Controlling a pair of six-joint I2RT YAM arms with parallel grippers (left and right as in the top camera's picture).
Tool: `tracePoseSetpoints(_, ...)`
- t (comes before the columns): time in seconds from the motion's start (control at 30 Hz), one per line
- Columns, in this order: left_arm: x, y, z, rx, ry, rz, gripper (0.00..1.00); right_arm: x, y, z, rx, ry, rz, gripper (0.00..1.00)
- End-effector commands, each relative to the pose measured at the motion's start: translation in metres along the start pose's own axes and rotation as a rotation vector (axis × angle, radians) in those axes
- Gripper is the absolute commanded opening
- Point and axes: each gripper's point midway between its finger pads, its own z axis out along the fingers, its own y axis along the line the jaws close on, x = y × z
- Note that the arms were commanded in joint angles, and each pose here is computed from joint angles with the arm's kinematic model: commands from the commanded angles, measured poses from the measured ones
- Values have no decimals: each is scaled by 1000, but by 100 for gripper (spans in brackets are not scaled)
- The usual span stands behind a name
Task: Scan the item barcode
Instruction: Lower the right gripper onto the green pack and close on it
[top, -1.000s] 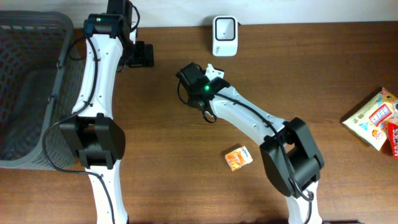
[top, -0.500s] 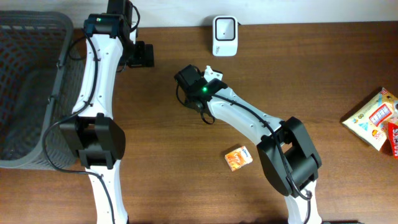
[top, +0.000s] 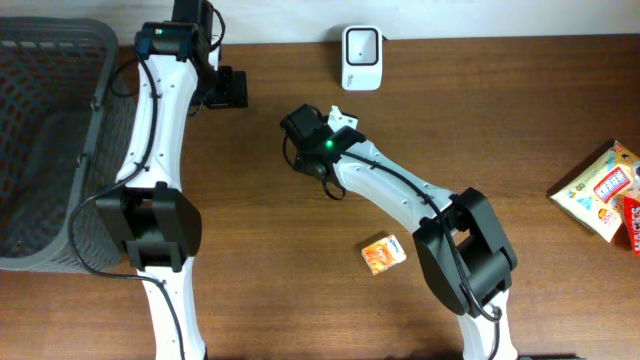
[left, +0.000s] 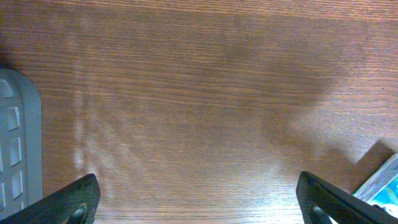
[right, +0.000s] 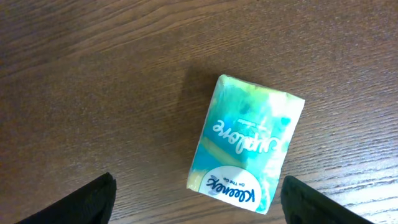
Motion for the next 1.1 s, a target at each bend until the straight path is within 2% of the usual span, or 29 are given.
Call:
tracePoseSetpoints(0.0,-1,1,-3,0,-7,-7,99,5,0,4,12,6,-30,80)
tracePoseSetpoints(0.13,-1,1,-3,0,-7,-7,99,4,2,4,6,1,-27,72)
tracePoseSetpoints(0.2,-1,1,-3,0,-7,-7,99,0,6,4,-13,-15,-19,60)
tracePoseSetpoints(0.33,-1,1,-3,0,-7,-7,99,-7,9,5,-15,-53,-10,49)
tracePoseSetpoints(0.8,-1,1,-3,0,-7,-7,99,-15,-2,30,63,-131,-6,47)
tracePoseSetpoints(1.07,-1,1,-3,0,-7,-7,99,-5,-8,43,96,-104,-22,47)
